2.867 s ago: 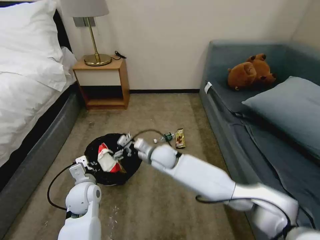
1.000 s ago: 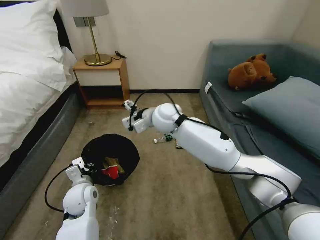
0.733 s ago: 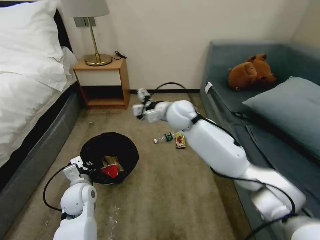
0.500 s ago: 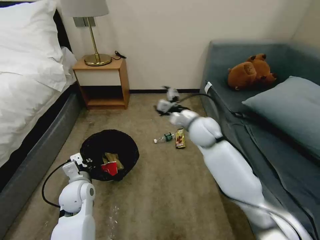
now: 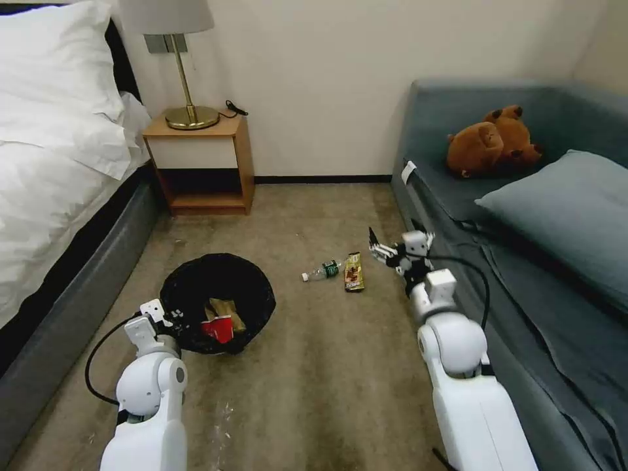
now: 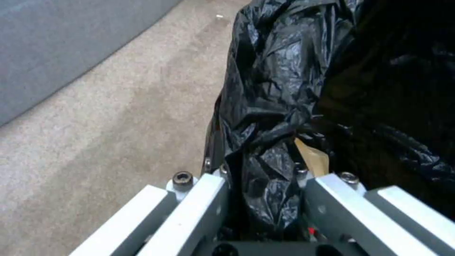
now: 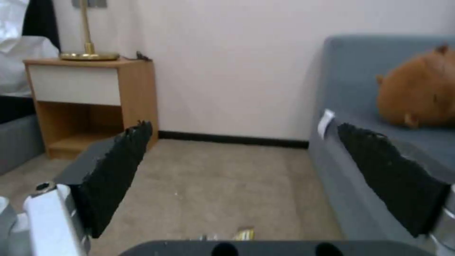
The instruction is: Pick up the trash bin, then pick up the garbage on the floor and place it into the trash bin.
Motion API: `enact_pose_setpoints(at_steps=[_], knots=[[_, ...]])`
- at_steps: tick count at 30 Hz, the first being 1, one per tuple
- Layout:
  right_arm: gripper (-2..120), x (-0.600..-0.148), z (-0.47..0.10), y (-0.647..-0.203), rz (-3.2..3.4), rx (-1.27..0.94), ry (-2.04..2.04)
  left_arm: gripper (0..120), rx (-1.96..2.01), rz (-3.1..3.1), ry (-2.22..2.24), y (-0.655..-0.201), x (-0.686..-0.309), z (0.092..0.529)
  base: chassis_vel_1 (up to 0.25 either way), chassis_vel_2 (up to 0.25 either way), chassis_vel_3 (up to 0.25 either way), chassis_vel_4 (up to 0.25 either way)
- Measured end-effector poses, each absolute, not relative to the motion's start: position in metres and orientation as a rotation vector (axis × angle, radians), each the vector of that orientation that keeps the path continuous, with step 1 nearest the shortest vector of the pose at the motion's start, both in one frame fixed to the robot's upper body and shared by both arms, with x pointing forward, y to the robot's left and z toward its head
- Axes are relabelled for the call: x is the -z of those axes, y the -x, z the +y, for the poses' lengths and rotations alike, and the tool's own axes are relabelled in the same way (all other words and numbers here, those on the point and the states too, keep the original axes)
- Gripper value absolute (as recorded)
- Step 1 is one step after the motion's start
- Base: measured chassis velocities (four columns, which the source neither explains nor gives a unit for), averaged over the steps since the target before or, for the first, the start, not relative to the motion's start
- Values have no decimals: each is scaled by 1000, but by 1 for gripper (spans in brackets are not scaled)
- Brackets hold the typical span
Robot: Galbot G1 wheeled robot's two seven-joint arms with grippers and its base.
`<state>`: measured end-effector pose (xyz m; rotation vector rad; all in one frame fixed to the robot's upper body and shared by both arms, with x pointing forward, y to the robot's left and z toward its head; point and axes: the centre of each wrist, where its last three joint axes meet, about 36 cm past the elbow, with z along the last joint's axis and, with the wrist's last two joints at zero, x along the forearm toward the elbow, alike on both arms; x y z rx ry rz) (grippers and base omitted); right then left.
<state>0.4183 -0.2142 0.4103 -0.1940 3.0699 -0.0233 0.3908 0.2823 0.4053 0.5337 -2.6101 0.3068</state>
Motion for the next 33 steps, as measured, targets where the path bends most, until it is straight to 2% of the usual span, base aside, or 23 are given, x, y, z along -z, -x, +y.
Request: enact_pose_setpoints(at_steps=[5,13,33], knots=[[100,-369,-217,-395,3079,-29,207,2,-303,-2606,-531,-390,-404,282,0,0,0,0],[100,-335,-221,-379,3066,-11,223,2,-301,-2600,-529,-391,-401,281,0,0,0,0],[100,-326,-227,-383,3044,48,297,2,-228,-2608,-443,-388,-396,282,0,0,0,0]])
